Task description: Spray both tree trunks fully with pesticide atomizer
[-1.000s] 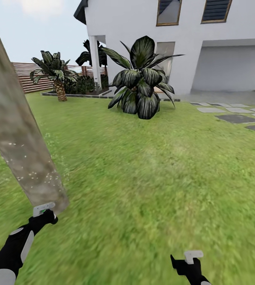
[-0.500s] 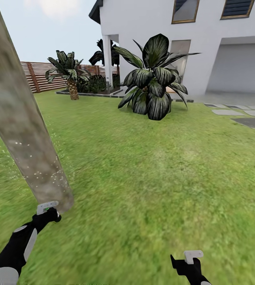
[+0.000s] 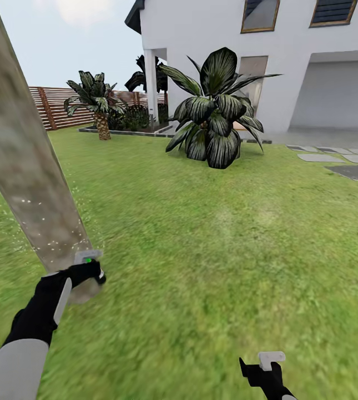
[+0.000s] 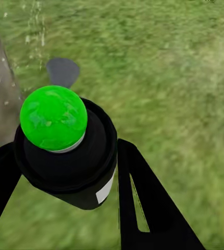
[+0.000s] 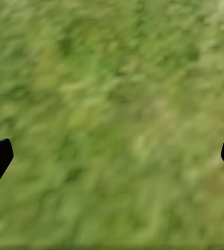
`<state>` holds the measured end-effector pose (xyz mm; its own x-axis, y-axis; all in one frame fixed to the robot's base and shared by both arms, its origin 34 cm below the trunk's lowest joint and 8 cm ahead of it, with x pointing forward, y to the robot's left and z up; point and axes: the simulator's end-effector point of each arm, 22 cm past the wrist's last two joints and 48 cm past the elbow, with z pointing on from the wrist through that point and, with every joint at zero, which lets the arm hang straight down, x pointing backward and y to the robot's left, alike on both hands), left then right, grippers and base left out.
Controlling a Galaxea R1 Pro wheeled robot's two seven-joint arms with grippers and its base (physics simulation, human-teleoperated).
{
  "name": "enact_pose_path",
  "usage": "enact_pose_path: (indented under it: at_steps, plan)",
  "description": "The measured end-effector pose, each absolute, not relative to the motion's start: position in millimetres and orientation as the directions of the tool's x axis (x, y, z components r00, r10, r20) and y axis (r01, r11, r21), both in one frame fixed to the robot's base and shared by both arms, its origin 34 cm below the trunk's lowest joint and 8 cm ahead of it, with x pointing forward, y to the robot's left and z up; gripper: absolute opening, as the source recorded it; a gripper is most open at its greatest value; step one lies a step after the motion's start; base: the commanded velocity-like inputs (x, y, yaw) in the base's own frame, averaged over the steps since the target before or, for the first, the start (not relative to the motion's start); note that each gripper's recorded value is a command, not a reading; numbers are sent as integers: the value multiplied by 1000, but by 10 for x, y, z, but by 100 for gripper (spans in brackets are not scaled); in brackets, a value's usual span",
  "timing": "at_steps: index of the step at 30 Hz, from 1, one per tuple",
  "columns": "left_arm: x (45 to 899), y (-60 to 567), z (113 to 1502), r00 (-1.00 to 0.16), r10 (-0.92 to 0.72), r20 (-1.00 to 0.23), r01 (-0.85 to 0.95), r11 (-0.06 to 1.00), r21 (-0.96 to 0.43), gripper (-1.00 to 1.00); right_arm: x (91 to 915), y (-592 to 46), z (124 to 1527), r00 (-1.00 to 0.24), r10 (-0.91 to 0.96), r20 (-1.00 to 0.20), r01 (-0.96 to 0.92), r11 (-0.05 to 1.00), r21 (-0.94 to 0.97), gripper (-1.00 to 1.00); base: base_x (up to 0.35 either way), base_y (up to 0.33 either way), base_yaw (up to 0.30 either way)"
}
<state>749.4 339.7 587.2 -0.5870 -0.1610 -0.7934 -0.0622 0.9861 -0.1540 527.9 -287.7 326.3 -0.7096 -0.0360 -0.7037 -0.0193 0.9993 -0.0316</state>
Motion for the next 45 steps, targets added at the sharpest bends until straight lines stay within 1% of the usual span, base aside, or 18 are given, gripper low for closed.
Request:
enact_pose_path:
  at_steps: [5,10,11,12,13,16,18,23,27,29,33,39,42,45]
  plan:
    - [7500,3417,5919,-585,-155,-796,-62,987,-147,-100,5278,-2876,3262,-710,-36,-703,-19,999,-32,100,-74,0,0]
    - [7633,3453,6332,-513,-137,-847,-52,990,-128,-100,5279,-2876,3263,-710,-36,-704,-19,999,-32,100,-107,0,0]
    - [7660,3515,6446,-506,-123,-854,-71,992,-101,-100,5279,-2876,3263,-709,-37,-704,-20,999,-32,100,-7,0,0]
    - [7691,3573,6536,-519,-117,-847,-103,992,-74,-100,5279,-2876,3263,-709,-37,-704,-20,999,-32,100,0,0,0]
    - [7794,3476,6724,-549,-84,-831,-126,992,-17,-100,5278,-2876,3262,-710,-37,-704,-20,999,-32,100,0,0,0]
    - [7925,3246,6909,-531,-86,-843,-106,994,-34,-100,5278,-2876,3262,-710,-37,-704,-20,999,-32,100,0,0,0]
    - [7963,3254,6981,-523,-82,-848,-109,994,-29,-100,5278,-2876,3262,-710,-37,-704,-20,999,-32,100,0,0,0]
    - [7963,3414,7021,-519,-78,-851,-130,991,-12,-100,5278,-2875,3261,-710,-37,-703,-21,999,-32,100,0,0,0]
    - [7906,3780,7039,-510,-114,-852,-193,981,-15,-100,5278,-2875,3262,-710,-37,-703,-21,999,-32,100,0,0,0]
    - [7897,3832,7046,-508,-123,-853,-201,979,-21,-100,5278,-2876,3262,-710,-37,-704,-20,999,-32,100,0,0,0]
    - [7884,3771,7113,-491,-118,-863,-191,981,-25,-100,5277,-2875,3261,-710,-37,-703,-20,999,-32,100,0,0,0]
    - [7965,3500,7209,-497,-61,-866,-134,991,7,-100,5278,-2875,3262,-710,-37,-703,-21,999,-32,100,0,0,0]
    - [7933,3557,7256,-528,-67,-846,-146,989,12,-100,5276,-2874,3260,-710,-37,-703,-21,999,-32,100,0,0,0]
    - [7964,3653,7423,-512,-70,-856,-162,987,16,-100,5273,-2874,3259,-711,-37,-703,-21,999,-32,100,0,0,0]
